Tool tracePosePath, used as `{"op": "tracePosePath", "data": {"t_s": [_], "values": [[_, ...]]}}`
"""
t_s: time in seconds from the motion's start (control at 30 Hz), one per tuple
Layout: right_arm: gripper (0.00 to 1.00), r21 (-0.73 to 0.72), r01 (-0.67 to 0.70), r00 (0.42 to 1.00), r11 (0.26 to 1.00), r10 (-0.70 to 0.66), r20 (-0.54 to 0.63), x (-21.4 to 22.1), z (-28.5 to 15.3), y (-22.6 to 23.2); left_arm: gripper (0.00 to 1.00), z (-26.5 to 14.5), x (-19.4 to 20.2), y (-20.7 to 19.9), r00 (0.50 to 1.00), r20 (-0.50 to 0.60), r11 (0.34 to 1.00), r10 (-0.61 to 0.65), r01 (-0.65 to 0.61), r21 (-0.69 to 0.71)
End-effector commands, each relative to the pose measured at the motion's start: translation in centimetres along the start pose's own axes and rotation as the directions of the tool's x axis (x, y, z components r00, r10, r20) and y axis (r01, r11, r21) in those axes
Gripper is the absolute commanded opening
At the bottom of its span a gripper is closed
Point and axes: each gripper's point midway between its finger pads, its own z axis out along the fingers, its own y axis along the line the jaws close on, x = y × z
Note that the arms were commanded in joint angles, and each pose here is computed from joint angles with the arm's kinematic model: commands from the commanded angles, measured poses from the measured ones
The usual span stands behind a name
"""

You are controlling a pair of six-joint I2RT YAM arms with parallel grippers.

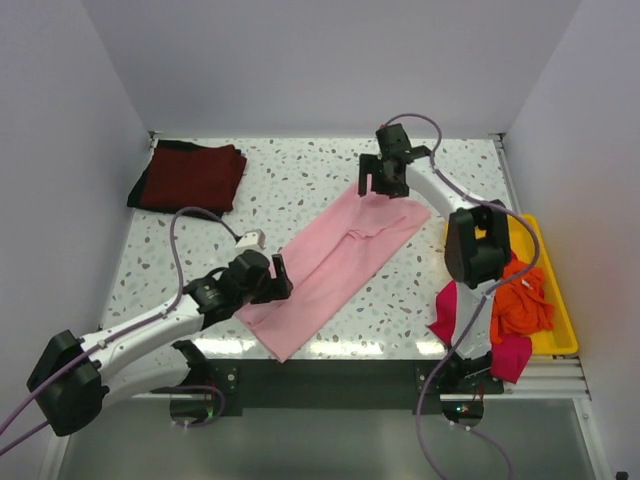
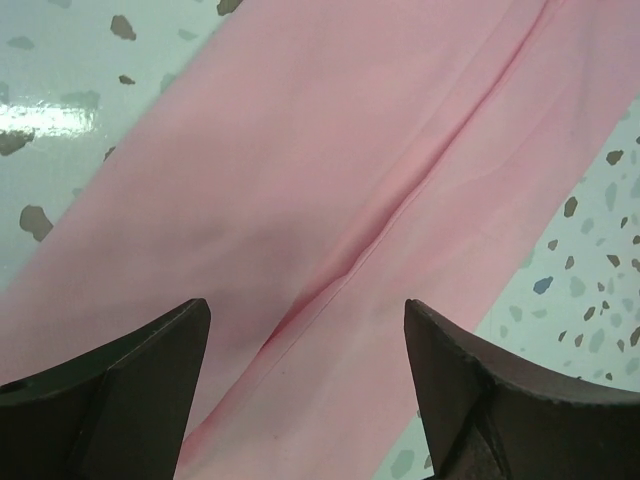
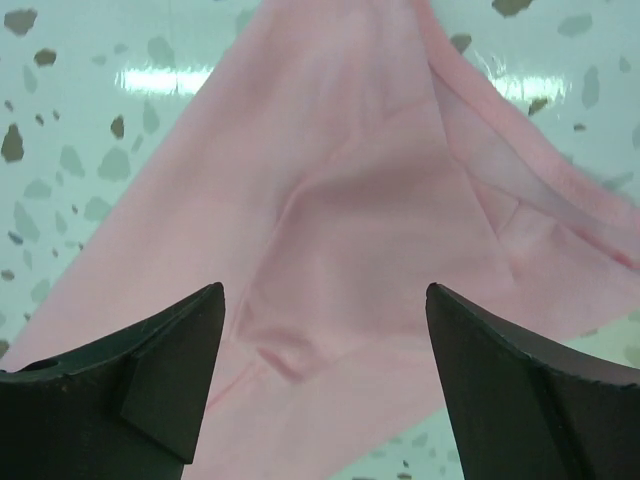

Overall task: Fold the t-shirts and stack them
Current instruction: Fold the tshirt

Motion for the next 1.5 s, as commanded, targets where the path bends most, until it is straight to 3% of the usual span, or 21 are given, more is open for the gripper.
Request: {"op": "tracePosePath", "data": {"t_s": [0.0,0.2,0.43,0.6,1.03,1.47], "values": [[0.85,-0.088,0.017,0.999,0.996,-0.014,0.042,0.4,-5.2,1.0,0.84,0.4,-1.3,-1.2,0.992,0.019,0.992,0.121,-0.121,0.021],[0.86,-0.218,0.011,1.0,0.976,-0.015,-0.014,6.1,-7.0,1.9,0.84,1.7,-0.1,-2.0,0.983,-0.024,0.981,0.183,-0.181,0.075],[0.87,-0.301,-0.011,0.999,0.954,0.02,0.025,7.9,-7.0,2.6,0.89,2.4,1.2,-2.3,0.968,-0.044,0.961,0.248,-0.24,0.136],[0.86,-0.291,-0.042,0.999,0.956,0.036,-0.026,8.8,-5.2,2.7,0.94,2.7,2.2,-2.0,0.96,-0.067,0.954,0.27,-0.257,0.155],[0.86,-0.238,-0.076,0.996,0.968,0.062,-0.068,9.7,-1.3,2.2,0.95,3.5,5.6,-1.1,0.956,-0.15,0.955,0.252,-0.221,0.195],[0.86,-0.113,-0.062,0.995,0.992,0.052,-0.089,8.0,2.9,1.0,0.95,2.9,9.0,-6.1,0.945,-0.248,0.943,0.215,-0.134,0.306]]}}
